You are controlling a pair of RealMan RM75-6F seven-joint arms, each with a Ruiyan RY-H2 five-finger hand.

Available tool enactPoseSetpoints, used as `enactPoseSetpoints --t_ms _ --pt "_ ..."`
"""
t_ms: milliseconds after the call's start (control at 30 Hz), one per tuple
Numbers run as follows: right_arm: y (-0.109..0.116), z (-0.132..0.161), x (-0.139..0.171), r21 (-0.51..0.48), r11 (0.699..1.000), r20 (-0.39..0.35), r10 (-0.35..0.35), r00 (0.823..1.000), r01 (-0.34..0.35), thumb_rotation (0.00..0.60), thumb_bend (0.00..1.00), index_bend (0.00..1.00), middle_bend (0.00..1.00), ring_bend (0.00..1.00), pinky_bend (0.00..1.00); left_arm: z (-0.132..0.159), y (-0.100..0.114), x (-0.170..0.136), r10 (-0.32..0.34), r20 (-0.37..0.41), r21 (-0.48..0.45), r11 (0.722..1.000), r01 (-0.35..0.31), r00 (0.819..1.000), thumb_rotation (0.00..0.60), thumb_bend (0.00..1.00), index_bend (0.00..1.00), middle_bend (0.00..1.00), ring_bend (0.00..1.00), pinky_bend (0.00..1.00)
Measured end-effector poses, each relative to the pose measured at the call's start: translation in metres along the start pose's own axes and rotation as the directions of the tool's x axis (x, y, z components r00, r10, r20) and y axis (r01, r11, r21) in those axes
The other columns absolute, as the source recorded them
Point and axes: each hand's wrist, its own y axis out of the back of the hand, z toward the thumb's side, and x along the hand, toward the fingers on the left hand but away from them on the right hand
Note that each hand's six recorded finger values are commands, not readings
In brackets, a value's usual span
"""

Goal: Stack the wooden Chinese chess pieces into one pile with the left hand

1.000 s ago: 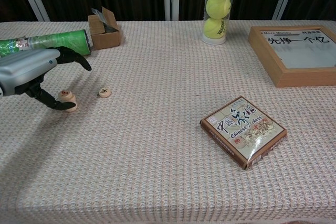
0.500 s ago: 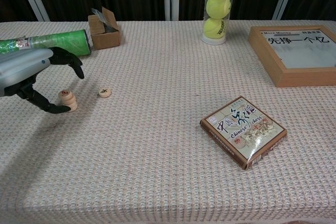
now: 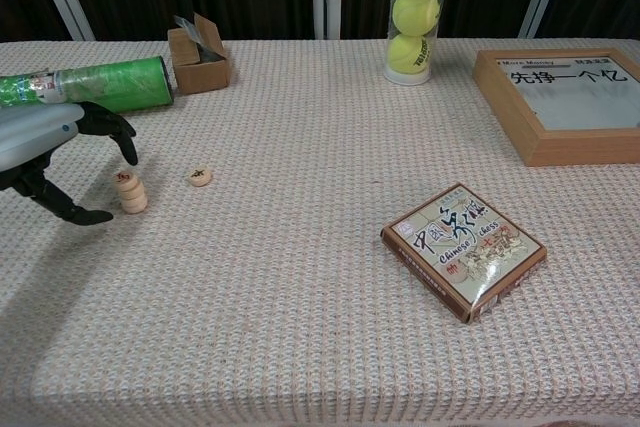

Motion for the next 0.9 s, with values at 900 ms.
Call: enactPoseSetpoints --t_ms 900 --pt "-0.0004 0.0002 0.0003 0.0 1.0 0.0 0.003 1.0 -0.003 0.6 0.25 0.0 0.0 0.0 0.0 0.0002 -0.0046 -0.0054 -0.023 0.003 -0.007 1.0 0.023 1.0 0.6 0.16 0.39 0.14 0.0 0.0"
